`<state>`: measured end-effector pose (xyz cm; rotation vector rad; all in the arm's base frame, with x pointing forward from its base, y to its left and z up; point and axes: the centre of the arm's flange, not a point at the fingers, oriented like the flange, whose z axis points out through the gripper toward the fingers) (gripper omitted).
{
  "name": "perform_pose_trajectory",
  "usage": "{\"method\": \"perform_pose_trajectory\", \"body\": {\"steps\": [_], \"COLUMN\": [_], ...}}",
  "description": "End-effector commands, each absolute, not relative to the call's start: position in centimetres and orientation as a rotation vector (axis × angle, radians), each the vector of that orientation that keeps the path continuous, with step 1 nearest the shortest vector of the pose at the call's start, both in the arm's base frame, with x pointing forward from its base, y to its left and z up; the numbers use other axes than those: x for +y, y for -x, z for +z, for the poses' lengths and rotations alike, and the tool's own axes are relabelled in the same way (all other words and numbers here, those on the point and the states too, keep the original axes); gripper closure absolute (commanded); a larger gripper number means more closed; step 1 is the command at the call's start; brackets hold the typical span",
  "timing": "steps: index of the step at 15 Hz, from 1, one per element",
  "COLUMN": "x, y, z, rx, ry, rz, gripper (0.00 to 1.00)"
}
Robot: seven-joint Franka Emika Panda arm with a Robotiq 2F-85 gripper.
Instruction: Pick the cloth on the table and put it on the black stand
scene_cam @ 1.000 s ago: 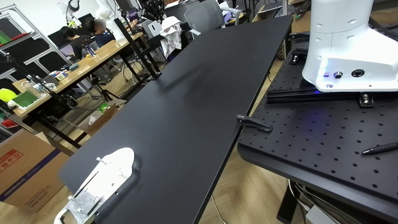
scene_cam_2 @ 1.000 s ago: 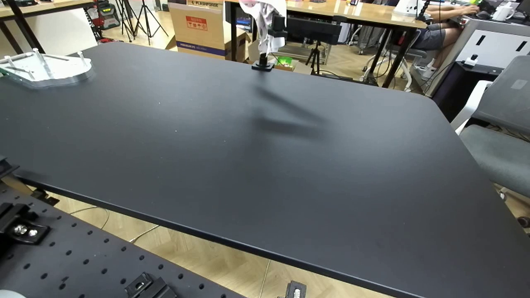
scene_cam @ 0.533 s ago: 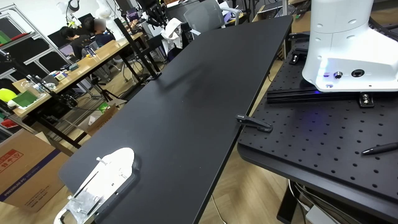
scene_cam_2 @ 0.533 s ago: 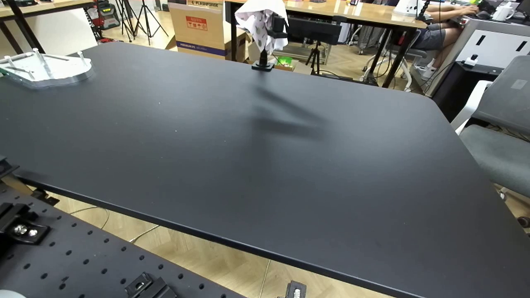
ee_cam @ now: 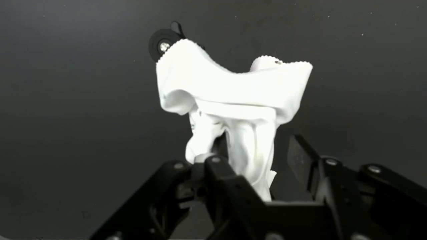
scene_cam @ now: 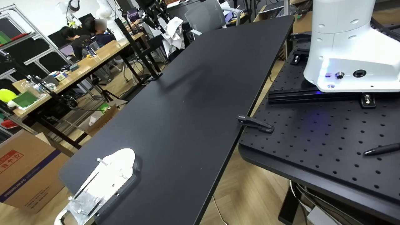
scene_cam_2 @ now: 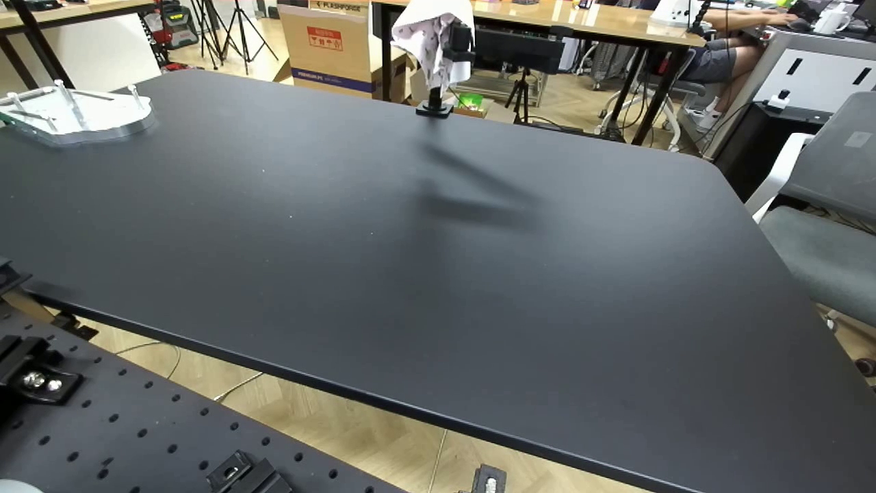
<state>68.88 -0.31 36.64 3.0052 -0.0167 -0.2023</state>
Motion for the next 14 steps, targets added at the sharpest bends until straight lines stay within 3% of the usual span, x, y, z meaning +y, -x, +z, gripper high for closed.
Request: {"method": "perform_pose_trajectory", "body": {"steps": [1, 4, 14], "x": [0.2, 1.0, 2.5], "y": [-68.8, -68.7, -68.3], "z": [39.2, 41.0, 41.9], "rx": [0.022, 0.052, 0.100], "ry": [-2.971, -2.952, -2.966], "rz": [-0.164, -0.117, -0.126], "gripper": [0.17, 0.01, 0.00]}}
